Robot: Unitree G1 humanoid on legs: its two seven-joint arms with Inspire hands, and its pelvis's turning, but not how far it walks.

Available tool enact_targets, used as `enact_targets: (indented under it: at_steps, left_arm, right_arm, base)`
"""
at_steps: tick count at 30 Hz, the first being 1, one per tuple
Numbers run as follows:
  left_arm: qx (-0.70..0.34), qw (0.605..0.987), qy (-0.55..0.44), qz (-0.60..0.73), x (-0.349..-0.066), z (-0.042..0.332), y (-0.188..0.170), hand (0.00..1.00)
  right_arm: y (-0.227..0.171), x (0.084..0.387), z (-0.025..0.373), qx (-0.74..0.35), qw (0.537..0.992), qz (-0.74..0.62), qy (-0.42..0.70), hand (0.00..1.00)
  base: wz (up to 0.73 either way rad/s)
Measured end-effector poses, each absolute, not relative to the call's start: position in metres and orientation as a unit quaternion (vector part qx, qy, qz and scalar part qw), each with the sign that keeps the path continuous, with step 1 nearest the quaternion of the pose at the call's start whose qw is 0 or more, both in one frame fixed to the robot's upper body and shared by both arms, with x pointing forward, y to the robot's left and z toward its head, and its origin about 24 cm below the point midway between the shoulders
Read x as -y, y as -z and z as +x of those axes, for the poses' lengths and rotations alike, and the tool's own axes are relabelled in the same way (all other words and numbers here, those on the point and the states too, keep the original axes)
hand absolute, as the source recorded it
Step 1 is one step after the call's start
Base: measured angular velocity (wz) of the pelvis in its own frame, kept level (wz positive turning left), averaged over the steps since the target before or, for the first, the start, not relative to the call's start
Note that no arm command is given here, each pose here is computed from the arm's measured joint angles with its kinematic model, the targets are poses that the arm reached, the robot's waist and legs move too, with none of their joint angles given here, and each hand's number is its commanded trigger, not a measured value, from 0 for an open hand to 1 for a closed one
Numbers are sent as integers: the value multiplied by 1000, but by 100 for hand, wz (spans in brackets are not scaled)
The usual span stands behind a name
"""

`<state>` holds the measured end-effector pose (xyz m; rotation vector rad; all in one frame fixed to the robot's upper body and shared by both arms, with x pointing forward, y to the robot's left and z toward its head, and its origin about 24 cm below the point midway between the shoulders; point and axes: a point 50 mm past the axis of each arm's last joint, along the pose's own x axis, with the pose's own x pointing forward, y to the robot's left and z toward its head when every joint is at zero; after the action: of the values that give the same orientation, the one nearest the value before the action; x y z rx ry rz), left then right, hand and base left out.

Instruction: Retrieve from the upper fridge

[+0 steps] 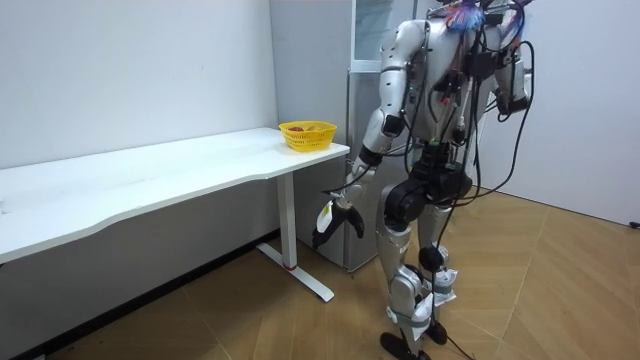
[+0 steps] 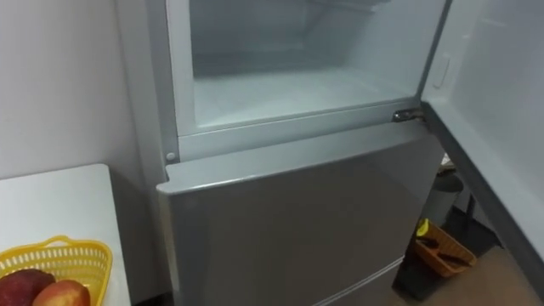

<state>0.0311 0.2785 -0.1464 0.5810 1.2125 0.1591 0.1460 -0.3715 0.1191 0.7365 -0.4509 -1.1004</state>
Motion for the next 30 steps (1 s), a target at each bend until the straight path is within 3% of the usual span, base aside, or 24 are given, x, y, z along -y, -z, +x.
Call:
enact_targets:
  at_steps: [10, 16, 30]
  left_arm:
    - [-564, 779, -55, 270, -267, 29, 150, 0]
    - [-564, 779, -50, 268, -262, 29, 152, 0]
    - [-592, 755, -42, 278, -267, 15, 155, 0]
  right_arm:
    - [-163, 359, 160, 290, 803, 319, 411, 0]
    - [-180, 330, 174, 316, 849, 263, 332, 0]
    - [-184, 287, 201, 317, 917, 138, 199, 0]
  base:
    - [0]
    - [0]
    - [11]
